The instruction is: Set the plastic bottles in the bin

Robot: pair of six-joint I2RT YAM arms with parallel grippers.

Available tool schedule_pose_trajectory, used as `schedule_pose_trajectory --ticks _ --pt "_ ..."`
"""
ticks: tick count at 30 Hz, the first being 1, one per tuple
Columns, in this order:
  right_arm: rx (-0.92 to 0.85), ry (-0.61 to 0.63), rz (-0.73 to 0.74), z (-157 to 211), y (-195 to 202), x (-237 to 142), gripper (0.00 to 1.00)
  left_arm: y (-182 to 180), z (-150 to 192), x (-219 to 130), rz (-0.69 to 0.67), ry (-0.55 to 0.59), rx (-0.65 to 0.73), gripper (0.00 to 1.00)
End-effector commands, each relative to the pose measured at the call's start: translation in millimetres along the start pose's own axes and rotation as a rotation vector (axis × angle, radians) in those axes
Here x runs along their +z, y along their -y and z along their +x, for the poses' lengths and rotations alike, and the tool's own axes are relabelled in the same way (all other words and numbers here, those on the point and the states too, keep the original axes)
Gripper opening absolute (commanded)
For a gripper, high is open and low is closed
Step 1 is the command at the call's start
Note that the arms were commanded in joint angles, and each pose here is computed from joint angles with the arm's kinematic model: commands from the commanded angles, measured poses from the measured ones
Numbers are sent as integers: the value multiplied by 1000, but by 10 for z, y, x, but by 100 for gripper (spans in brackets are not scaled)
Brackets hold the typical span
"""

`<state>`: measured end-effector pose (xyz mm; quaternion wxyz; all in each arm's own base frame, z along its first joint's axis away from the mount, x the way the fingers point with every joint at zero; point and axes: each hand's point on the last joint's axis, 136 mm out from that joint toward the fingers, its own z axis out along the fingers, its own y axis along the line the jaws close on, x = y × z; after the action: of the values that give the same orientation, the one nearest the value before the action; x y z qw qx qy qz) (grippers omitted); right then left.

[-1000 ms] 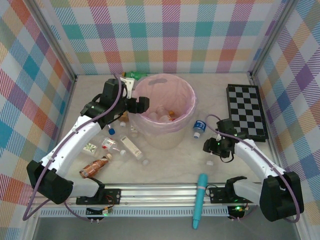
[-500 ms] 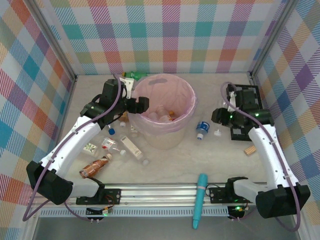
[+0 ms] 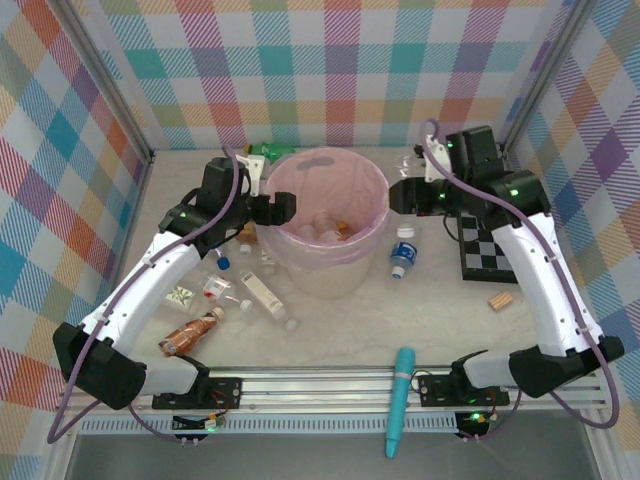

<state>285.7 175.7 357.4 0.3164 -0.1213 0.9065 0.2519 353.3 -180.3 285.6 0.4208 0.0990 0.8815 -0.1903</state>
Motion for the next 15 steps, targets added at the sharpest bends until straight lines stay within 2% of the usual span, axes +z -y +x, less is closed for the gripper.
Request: schedule_pose_trajectory --ticks 1,8,15 --pt "-17 60 -40 -144 -219 -84 47 -135 239 50 -38 -76 -12 91" --pt "-95 16 -92 -223 -598 273 47 -136 275 86 -34 -95 -3 91" --pt "-150 -73 -80 -172 -750 756 47 -146 258 69 -37 -81 -8 91"
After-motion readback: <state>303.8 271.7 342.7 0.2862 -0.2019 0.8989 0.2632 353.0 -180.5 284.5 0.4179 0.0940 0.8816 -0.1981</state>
